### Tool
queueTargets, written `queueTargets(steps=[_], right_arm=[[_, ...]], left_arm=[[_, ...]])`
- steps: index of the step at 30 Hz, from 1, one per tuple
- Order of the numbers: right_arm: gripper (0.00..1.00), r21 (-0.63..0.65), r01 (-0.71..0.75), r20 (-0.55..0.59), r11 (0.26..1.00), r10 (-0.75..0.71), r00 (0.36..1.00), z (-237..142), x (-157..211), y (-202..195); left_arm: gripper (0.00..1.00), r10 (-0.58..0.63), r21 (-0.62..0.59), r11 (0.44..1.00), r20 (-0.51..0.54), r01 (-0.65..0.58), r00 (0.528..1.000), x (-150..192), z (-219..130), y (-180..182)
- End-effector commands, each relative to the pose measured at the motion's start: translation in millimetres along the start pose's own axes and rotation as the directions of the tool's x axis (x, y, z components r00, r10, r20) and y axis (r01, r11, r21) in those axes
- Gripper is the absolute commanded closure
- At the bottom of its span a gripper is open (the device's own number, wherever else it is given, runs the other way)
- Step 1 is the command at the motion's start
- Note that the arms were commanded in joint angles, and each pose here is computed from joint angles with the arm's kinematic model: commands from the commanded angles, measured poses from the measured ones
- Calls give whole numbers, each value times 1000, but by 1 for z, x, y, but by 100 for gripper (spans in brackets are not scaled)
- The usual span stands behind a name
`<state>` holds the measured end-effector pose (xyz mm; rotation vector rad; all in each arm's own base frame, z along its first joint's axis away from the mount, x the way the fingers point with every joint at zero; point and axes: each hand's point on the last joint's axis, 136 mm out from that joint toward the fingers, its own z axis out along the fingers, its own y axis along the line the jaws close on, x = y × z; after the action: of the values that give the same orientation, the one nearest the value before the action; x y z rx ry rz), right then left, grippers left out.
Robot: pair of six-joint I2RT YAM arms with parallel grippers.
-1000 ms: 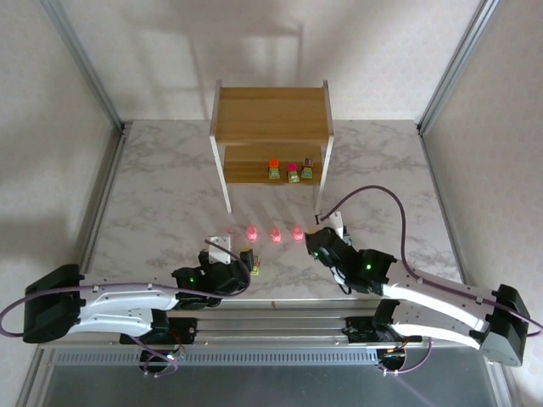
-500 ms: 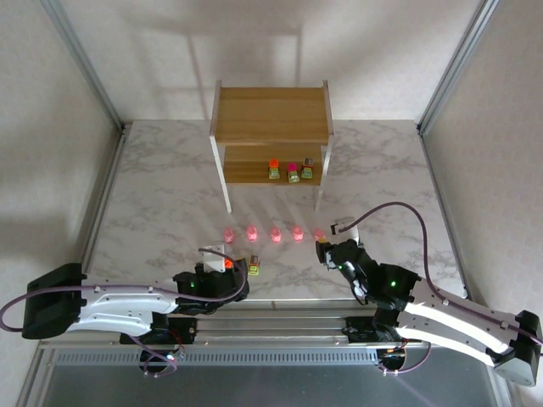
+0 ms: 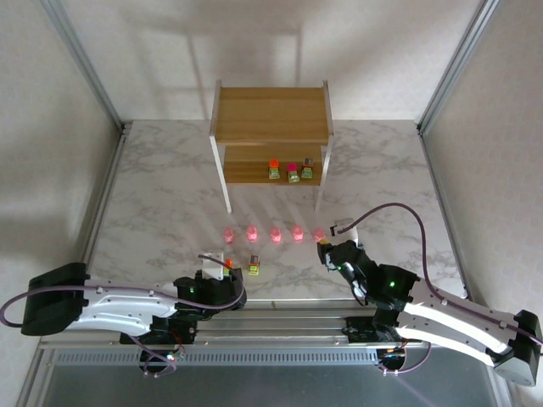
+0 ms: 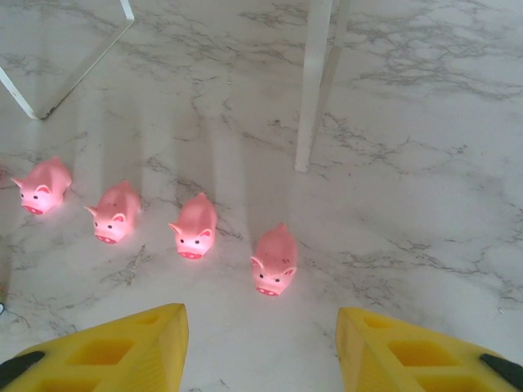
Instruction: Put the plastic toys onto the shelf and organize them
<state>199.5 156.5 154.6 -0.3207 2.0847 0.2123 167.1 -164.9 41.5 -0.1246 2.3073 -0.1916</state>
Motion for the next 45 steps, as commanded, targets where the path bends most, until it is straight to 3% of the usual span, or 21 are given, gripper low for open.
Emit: queueTargets(steps=[1, 12, 32, 45], right_arm=[[50, 6, -1, -2, 1000, 1, 1000, 0, 3, -4], [52, 14, -12, 4, 1000, 12, 1000, -3, 3, -7], [54, 22, -19, 7, 1000, 19, 1000, -4, 3, -10], [54, 24, -20, 7, 1000, 20, 1000, -5, 3, -10]], left_arm=[[34, 23, -39, 999, -35, -24, 999, 11, 3, 5], [42, 66, -53, 996, -53, -69, 996, 11, 7, -1], [43, 84, -79, 992, -201, -102, 976, 27, 30, 4], [52, 119, -82, 985, -288, -149, 950, 45, 37, 6]])
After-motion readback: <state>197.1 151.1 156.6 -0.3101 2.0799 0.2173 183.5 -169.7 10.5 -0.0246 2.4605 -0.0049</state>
